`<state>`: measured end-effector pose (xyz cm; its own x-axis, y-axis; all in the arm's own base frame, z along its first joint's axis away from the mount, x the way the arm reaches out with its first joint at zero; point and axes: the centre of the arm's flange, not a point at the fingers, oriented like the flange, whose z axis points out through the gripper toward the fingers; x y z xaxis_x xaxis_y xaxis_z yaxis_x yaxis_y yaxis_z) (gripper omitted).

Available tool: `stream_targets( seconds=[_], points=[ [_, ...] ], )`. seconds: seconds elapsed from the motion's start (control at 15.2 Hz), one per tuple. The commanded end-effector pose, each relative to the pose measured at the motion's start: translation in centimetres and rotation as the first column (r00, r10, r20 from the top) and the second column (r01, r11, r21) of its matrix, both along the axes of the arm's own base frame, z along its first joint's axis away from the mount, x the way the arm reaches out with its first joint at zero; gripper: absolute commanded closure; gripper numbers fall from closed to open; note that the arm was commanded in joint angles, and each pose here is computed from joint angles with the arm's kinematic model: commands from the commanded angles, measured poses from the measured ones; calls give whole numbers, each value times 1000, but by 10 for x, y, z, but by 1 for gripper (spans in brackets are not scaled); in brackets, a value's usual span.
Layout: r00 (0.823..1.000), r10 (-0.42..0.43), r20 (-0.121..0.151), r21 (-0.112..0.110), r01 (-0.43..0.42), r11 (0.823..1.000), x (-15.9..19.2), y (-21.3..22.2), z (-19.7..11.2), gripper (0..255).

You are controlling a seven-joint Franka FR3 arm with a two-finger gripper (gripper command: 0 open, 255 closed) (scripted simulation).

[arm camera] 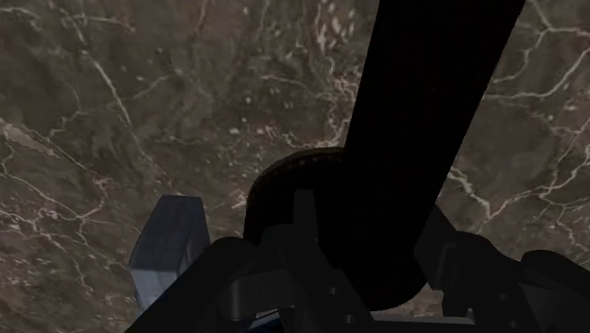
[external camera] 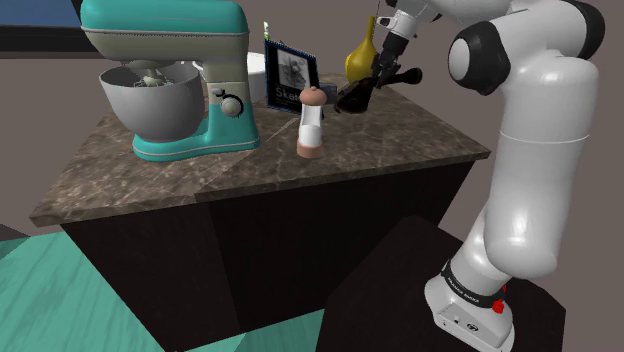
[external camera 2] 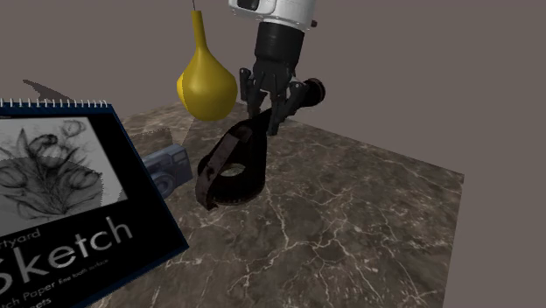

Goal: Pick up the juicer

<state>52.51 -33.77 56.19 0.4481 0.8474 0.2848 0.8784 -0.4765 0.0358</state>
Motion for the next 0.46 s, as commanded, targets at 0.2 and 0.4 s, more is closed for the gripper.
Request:
stream_targets(
  seconds=[0.2, 0.4],
  points=[
    [1000, 0, 1, 0, 0, 1000, 0, -1, 26, 255],
    [1000, 0, 1, 0, 0, 1000, 0, -1, 32, 255]
  ],
)
